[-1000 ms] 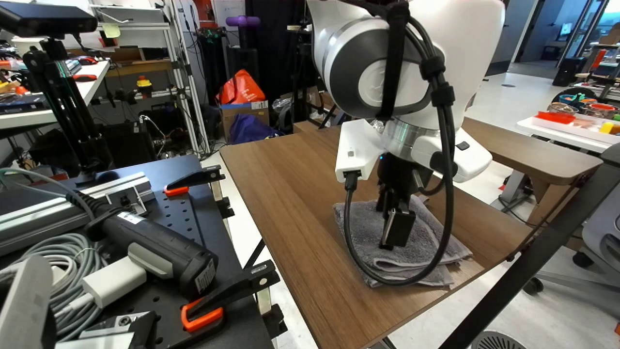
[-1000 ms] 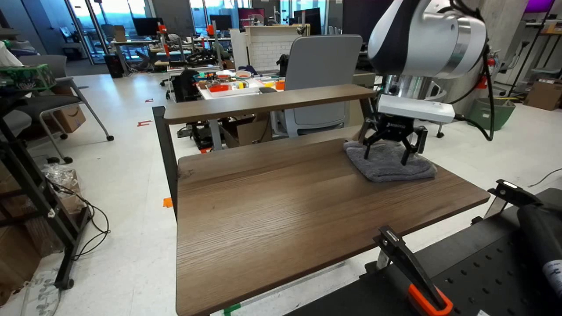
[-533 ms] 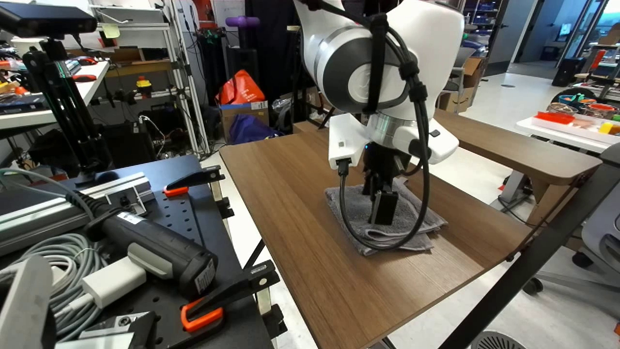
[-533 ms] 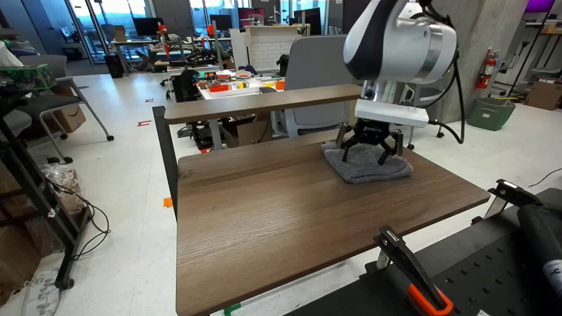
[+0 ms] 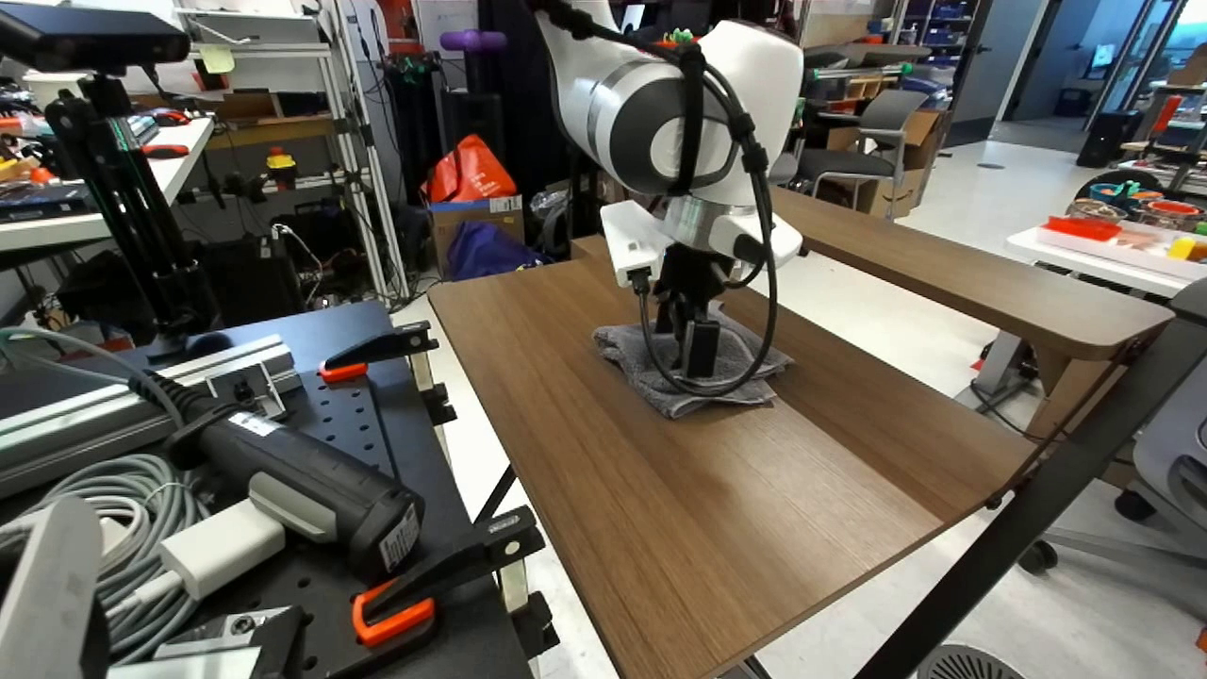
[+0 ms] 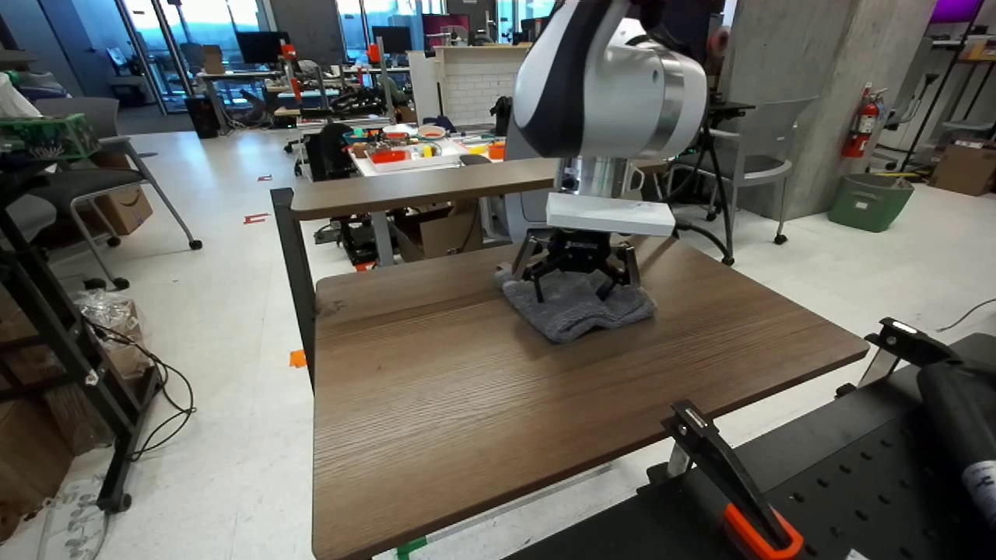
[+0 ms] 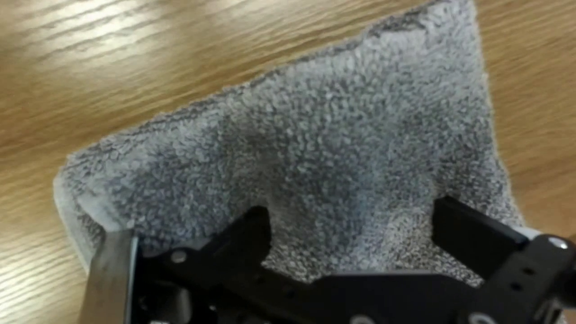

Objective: Slide the towel to the left

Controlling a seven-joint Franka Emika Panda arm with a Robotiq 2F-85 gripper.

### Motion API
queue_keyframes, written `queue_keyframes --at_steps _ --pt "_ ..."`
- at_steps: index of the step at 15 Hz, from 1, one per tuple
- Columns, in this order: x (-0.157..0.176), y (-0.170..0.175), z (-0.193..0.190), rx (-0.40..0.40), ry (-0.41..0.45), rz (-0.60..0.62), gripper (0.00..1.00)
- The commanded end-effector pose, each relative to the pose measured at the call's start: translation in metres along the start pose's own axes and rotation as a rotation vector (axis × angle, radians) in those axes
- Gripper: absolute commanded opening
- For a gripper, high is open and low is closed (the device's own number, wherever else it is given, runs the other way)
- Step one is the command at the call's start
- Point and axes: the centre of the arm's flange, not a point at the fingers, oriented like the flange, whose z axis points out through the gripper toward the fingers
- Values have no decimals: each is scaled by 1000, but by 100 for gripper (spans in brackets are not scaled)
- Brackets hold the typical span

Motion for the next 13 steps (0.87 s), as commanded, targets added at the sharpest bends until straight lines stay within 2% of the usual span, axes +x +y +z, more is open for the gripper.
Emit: queue_keyframes --at_steps 1,5,8,10,11,12,13 --pt "6 -45 14 -32 -21 -77 100" --pt "-12 -75 -16 -35 -23 -152 100" --pt "-39 -94 -67 -31 29 -214 100" --pt "-55 -95 -99 -34 76 -249 100" --pt "-62 -90 -112 -48 67 -266 100" --pt "-33 -105 -75 -25 66 -239 100" --pt "-36 -106 -87 -21 74 -244 100"
